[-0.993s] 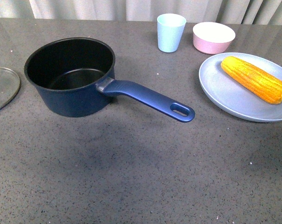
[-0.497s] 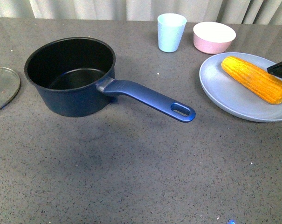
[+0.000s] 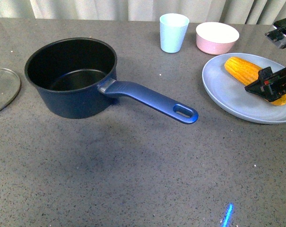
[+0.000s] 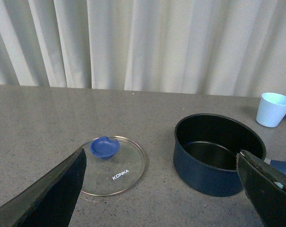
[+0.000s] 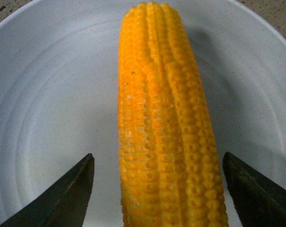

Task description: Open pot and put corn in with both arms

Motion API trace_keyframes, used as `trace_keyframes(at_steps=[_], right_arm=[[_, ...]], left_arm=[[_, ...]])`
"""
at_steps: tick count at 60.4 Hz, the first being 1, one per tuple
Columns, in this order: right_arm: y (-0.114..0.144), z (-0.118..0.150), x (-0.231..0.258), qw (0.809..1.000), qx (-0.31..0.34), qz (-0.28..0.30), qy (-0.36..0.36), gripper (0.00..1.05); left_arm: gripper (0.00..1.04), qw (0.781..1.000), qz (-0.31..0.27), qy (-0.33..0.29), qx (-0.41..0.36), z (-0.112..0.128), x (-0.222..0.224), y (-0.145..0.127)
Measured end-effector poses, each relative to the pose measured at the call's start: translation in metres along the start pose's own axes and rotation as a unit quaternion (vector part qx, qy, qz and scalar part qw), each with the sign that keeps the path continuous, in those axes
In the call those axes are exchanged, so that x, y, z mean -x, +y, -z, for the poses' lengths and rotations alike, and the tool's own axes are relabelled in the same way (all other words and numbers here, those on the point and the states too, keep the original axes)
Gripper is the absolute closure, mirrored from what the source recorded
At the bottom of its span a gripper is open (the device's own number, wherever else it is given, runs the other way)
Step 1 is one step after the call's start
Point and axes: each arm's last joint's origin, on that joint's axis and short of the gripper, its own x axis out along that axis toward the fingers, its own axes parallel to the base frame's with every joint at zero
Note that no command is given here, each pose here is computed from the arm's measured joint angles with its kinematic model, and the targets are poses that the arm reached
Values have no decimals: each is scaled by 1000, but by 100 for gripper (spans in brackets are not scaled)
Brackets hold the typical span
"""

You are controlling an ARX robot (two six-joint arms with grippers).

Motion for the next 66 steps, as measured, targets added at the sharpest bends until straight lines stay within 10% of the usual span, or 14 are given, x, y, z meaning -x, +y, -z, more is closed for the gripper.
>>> trace_keyframes(at_steps=[13, 34, 66], right_arm=[[-1, 2, -1, 1000, -5, -5, -1, 65], [5, -29, 44, 995, -28, -37, -86, 79], [132, -145, 19, 968, -27, -183, -167, 82]], left_arm=[[9, 1000, 0, 0, 0, 0, 0, 0], [9, 1000, 0, 0, 0, 0, 0, 0], [9, 1000, 0, 0, 0, 0, 0, 0]])
